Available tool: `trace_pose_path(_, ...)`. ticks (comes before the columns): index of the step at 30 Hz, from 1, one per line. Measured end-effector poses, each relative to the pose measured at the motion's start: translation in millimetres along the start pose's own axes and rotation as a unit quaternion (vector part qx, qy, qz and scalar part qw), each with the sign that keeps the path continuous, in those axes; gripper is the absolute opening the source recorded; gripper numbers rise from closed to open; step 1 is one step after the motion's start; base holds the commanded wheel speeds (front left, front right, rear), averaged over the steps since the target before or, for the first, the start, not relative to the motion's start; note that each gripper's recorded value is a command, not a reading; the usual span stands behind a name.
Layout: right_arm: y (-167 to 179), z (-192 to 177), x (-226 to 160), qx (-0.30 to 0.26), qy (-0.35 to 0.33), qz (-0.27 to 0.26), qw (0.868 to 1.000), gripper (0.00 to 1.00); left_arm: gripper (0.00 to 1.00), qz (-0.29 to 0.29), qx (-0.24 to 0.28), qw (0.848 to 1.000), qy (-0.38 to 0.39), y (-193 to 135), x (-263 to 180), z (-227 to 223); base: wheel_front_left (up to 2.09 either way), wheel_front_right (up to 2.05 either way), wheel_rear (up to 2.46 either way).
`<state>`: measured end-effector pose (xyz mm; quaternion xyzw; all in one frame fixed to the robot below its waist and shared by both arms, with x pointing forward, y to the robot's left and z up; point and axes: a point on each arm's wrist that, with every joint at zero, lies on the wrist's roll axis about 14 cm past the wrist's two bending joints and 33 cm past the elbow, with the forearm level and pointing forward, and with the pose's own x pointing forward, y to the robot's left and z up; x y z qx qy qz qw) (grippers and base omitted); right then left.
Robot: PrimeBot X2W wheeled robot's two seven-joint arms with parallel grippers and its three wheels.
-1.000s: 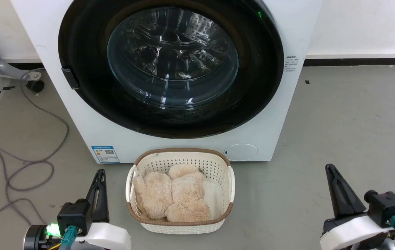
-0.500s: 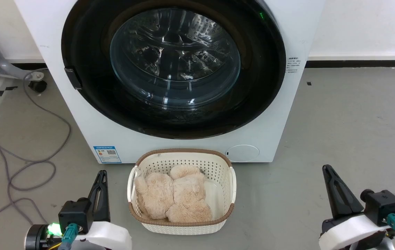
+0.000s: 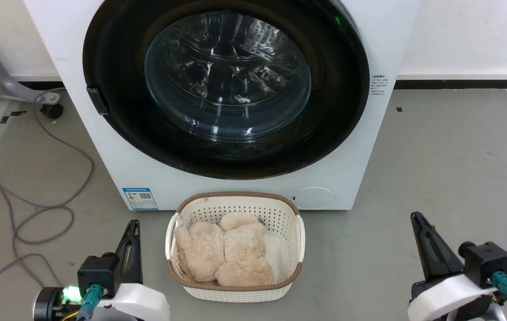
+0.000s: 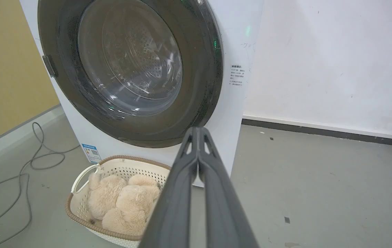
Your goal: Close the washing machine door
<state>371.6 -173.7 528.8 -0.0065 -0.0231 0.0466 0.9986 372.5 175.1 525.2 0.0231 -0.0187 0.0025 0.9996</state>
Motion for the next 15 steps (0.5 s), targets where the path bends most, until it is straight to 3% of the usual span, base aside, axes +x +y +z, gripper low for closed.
trace_pose_path(15, 5.3, -0.3, 1.5, -0.005, 0.01, 0.008, 1.0, 0.0, 0.0, 0.0, -0.001, 1.0, 0.011, 1.3, -1.0, -0.9, 0.0, 0.0, 0.0)
